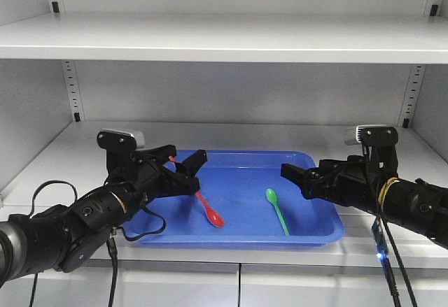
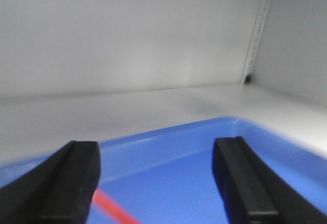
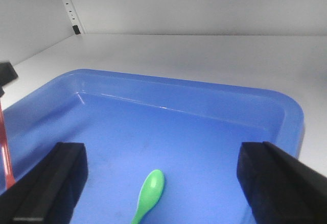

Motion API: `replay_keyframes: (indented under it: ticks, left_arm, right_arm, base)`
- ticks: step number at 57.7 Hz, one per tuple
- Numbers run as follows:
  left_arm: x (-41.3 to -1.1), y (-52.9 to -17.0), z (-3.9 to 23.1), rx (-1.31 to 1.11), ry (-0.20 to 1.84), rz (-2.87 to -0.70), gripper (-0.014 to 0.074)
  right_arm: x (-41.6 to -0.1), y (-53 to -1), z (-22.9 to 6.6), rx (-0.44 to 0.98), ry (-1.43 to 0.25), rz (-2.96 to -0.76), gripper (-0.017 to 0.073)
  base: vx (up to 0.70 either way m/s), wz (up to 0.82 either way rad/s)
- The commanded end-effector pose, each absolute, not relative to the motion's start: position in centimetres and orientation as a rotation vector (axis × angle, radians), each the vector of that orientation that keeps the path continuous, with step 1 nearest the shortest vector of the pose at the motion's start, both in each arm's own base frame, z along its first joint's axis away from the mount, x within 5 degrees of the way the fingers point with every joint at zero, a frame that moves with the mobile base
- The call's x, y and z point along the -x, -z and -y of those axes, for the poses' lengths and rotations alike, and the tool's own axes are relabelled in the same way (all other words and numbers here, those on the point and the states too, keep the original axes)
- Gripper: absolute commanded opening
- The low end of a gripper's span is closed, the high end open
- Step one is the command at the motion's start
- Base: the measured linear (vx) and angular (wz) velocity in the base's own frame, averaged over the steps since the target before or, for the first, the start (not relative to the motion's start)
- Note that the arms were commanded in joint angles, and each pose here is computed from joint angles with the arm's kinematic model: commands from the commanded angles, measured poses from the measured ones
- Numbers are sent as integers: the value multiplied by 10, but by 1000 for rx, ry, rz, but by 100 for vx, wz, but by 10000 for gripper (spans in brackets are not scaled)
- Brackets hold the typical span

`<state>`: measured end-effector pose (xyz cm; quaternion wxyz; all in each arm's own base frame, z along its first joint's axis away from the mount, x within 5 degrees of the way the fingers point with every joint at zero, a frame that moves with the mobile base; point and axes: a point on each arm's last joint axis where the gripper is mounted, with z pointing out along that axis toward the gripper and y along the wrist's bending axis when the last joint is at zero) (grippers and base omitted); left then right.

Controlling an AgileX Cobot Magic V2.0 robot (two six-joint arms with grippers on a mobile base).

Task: Sort red and green spoons into left cabinet

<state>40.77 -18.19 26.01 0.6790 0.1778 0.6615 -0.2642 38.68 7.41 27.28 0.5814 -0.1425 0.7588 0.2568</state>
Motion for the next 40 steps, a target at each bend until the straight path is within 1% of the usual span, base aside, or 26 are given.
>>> replay_keyframes:
  ticks: [1,11,18,24,40]
  left_arm:
    - [-400,-305,181,-491,476,-1260,608]
    - [-401,-309,176,-497,363,-1228,601]
    - [-402,-315,172,-351,471,-1226,578]
    - [-402,-315,171,-291,539,-1237,568]
    - [-403,-313,171,-273,554,-1257,564]
  right_arm:
    - [-382,-305,-75,366,-602,-1652,645]
    - [-382,-305,-75,374,-594,-1650,622]
    - [-382,-305,-75,374,-594,-1650,601]
    - [-382,-305,-75,374,-594,-1650,580]
    - [-382,-305,-75,374,-593,-1650,535]
  base:
    - [0,0]
    - [0,0]
    - [0,0]
    - [0,0]
    - [0,0]
